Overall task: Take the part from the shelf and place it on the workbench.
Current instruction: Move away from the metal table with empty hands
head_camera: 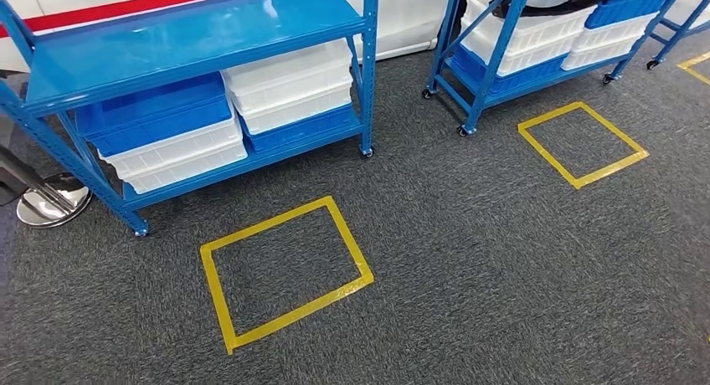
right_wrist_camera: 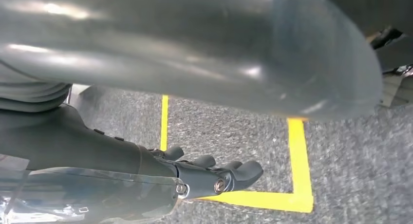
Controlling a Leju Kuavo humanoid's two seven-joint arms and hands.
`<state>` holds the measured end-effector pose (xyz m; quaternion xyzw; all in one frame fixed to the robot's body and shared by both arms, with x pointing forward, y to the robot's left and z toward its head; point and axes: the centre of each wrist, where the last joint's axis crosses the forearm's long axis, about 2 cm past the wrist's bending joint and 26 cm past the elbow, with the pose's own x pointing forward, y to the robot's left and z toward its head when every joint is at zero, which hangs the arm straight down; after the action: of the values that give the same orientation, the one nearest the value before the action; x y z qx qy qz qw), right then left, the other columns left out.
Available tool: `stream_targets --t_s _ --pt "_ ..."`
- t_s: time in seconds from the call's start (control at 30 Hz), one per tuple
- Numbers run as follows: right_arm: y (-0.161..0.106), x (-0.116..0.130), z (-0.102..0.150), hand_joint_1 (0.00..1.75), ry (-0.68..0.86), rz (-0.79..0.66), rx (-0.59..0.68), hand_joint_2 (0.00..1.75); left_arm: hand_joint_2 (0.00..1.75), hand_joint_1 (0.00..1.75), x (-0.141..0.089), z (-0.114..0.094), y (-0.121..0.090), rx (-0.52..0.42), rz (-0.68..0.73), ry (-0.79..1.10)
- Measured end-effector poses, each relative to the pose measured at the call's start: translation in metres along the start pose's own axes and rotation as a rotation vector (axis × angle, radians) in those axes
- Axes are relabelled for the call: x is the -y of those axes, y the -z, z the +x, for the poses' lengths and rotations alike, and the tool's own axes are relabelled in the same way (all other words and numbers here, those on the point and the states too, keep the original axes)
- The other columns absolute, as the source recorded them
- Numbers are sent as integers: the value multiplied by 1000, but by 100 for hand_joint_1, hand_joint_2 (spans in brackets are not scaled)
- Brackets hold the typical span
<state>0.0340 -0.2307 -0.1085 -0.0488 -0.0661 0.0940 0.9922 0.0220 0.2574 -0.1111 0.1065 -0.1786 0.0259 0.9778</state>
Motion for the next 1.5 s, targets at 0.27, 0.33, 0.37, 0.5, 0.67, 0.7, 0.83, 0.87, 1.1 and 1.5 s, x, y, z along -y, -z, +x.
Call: stream_targets --t_s 0.27,0.33,0.37,0.5,0.67,0.7,0.83,0.87,1.1,1.5 --pt "0 -1 -4 0 -1 1 -8 0 0 0 0 2 1 10 -12 6" --pt "0 -1 -5 0 1 1 -10 0 0 0 0 2 1 14 -14 6" --pt "0 -1 -4 0 5 1 -9 0 0 0 0 2 1 14 -15 6" --pt "0 0 -1 0 25 0 -3 0 0 0 -2 -1 0 12 -14 8" --pt "0 -2 -6 0 32 3 -13 0 0 0 -2 2 1 22 -24 2" --pt "0 -2 -6 0 32 3 -14 0 0 0 -2 1 1 21 -24 2" --pt "0 -2 -7 0 33 3 -14 0 0 0 -3 -1 1 18 -22 3" --pt "0 -2 -6 0 33 3 -14 0 0 0 -3 -1 1 18 -22 3" --pt "-1 -3 -3 0 39 6 -10 0 0 0 -4 -2 1 20 -22 4" --pt "-1 -3 -8 0 44 9 -31 0 0 0 -1 0 0 23 -27 6"
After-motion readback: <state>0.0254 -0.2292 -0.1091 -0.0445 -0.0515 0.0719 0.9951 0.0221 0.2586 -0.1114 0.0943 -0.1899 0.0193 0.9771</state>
